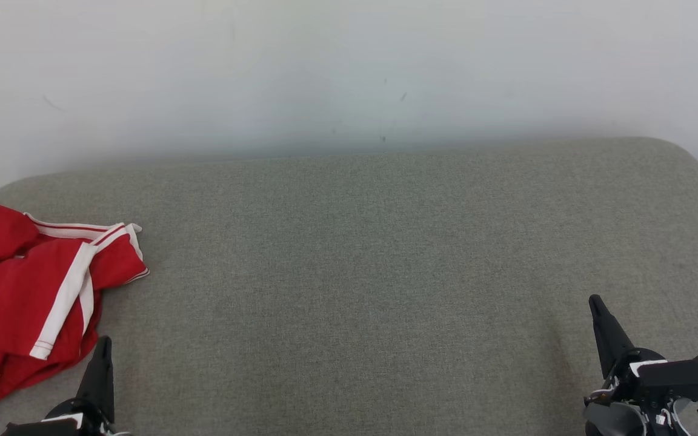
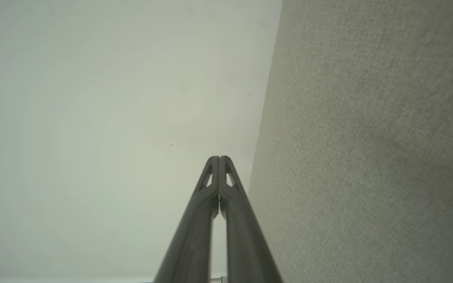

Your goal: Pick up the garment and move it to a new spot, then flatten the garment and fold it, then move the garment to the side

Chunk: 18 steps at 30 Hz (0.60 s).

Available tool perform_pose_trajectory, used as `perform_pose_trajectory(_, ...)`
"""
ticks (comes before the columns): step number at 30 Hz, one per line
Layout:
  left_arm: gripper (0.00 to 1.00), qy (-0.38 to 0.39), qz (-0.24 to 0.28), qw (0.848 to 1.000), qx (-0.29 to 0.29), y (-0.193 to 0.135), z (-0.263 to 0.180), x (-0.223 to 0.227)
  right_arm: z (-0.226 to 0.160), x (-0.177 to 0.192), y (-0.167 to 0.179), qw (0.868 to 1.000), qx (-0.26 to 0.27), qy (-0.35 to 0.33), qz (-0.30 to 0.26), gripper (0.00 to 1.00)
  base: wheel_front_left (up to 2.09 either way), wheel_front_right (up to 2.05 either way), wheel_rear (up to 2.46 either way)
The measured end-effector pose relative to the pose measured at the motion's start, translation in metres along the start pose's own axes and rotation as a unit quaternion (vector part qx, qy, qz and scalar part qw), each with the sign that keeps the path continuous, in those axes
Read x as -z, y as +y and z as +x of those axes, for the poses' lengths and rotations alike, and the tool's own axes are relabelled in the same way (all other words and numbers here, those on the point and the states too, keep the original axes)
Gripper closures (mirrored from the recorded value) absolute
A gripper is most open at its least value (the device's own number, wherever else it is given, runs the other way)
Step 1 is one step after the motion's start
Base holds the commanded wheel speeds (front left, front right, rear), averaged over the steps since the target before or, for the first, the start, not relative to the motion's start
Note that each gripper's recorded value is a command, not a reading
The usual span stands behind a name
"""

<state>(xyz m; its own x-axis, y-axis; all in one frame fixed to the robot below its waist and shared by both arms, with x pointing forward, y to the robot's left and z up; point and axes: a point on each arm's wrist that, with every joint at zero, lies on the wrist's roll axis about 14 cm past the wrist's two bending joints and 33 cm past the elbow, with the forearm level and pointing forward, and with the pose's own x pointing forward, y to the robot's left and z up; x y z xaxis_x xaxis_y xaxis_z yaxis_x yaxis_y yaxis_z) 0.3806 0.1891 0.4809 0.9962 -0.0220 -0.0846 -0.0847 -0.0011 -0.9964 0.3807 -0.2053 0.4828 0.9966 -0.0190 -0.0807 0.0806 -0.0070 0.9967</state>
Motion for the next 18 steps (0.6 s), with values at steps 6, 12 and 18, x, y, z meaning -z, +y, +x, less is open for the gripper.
perform_pose_trajectory(6,1.0,0.0,0.0,1.0,0.0,0.0,0.0,0.0,0.0,0.0,0.0,1.0,0.0,0.0,0.0,1.0,0.0,0.0,0.0)
perform_pose_trajectory(12,1.0,0.0,0.0,1.0,0.0,0.0,0.0,0.0,0.0,0.0,0.0,1.0,0.0,0.0,0.0,1.0,0.0,0.0,0.0)
perform_pose_trajectory(18,0.0,0.001,-0.008,0.999,-0.038,0.026,-0.01,0.005,-0.013,0.004,-0.03,0.999,0.044,0.001,0.007,0.0,0.0,0.0,0.0)
